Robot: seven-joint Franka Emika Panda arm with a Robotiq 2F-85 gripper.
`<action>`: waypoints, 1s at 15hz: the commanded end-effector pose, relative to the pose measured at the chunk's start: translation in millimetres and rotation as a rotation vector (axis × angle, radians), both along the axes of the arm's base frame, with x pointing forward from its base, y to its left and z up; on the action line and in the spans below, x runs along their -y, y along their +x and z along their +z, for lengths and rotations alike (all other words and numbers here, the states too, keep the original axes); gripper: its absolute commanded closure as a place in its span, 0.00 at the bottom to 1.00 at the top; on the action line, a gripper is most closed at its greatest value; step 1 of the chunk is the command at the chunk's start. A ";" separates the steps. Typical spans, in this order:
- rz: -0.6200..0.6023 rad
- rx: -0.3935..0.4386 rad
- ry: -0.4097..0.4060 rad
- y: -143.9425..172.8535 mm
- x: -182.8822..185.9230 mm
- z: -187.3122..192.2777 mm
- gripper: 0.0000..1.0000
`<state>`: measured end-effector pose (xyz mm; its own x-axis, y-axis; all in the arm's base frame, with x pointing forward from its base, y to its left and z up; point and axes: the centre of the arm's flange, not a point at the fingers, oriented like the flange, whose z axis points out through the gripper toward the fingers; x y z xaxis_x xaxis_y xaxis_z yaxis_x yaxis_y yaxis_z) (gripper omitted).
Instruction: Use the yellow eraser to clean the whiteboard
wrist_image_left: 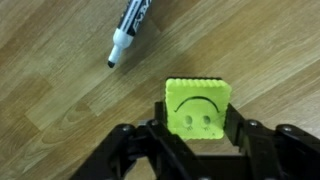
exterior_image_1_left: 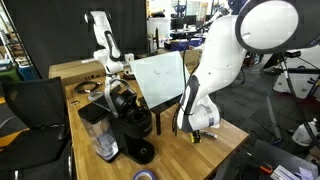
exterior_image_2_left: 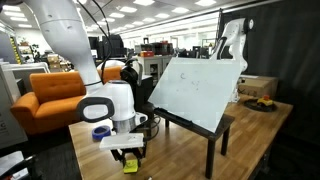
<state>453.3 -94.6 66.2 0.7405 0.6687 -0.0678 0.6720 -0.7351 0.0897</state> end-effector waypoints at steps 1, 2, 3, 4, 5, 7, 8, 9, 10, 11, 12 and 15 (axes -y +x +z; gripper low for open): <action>0.040 0.017 -0.015 -3.2 -0.5 -1.7 0.08; 0.044 0.016 -0.015 -5.4 -1.6 1.6 0.02; 0.065 0.011 -0.027 -7.3 -4.5 7.5 0.00; 0.073 0.013 -0.035 -10.2 -7.6 11.9 0.00; 0.078 0.012 -0.046 -14.2 -10.7 17.9 0.00; 0.084 0.012 -0.061 -25.2 -18.1 31.7 0.00; 0.084 0.017 -0.064 -30.0 -21.4 38.7 0.00; 0.085 0.017 -0.064 -35.0 -25.0 46.2 0.00; 0.087 0.022 -0.066 -40.1 -28.2 53.7 0.00; 0.090 0.027 -0.071 -44.8 -31.0 60.8 0.00; 0.094 0.036 -0.070 -49.4 -33.8 68.4 0.00; 0.098 0.064 -0.060 -58.5 -40.7 88.5 0.00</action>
<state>411.2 -61.7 127.7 0.6731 0.7344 -0.0872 0.7374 -0.6574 0.1553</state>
